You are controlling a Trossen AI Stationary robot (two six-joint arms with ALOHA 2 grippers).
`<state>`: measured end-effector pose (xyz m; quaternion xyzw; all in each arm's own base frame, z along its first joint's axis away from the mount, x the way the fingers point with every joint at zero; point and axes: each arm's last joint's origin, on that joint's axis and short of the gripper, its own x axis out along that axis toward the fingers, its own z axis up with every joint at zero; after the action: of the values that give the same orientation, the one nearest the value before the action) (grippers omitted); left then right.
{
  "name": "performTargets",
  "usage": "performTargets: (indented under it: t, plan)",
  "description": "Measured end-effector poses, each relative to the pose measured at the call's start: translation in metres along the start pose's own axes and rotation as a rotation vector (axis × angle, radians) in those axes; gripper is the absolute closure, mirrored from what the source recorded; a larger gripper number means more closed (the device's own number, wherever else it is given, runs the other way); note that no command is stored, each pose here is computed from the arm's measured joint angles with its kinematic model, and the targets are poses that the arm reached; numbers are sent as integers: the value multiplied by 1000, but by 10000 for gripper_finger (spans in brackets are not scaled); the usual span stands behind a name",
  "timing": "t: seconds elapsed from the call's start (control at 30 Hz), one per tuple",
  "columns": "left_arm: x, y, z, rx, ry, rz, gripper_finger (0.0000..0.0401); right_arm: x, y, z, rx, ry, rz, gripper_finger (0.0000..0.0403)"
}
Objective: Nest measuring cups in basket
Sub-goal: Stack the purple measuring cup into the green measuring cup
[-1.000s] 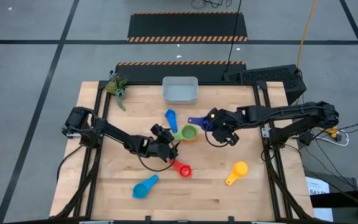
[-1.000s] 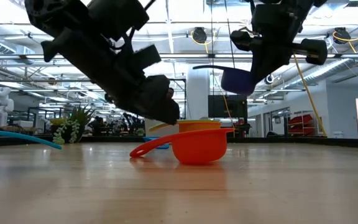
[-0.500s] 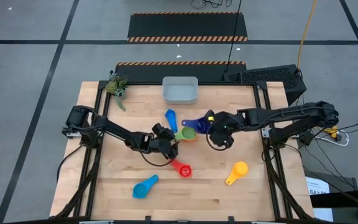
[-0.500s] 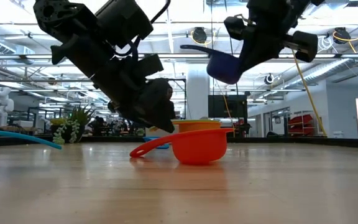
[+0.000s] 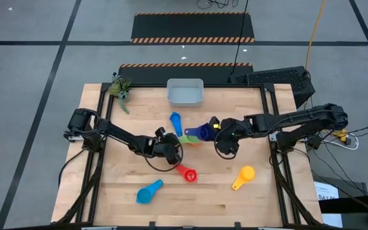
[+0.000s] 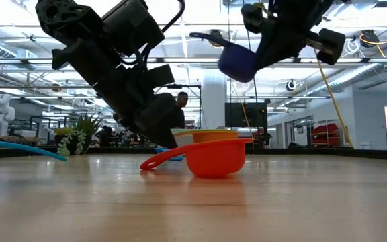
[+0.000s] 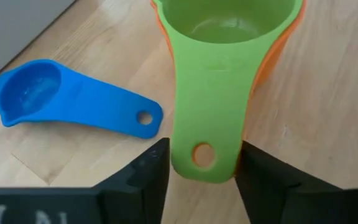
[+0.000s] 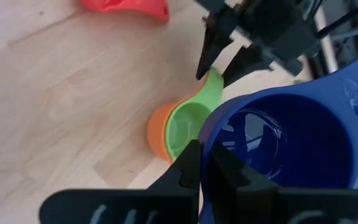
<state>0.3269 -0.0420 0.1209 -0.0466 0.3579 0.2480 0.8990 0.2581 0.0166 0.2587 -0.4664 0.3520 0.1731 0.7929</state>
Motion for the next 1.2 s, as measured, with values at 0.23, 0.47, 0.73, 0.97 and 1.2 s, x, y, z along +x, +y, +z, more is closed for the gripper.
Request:
performTargets:
  t: [0.23,0.47,0.73,0.97,1.2]
  plan:
    - [1,1,0,38,6,5,272,5,-1,4,-14,39,-56,403]
    - [1,2,-1,25,13,23,234,7,0,5,-16,41,-46,403]
    - [0,3,-1,18,6,47,178,7,1,6,-35,-37,6,403]
    - [-1,3,-2,-1,31,8,141,21,0,4,-81,-47,38,403]
    - [-16,2,1,-26,54,-18,133,42,-4,-12,-126,-68,110,403]
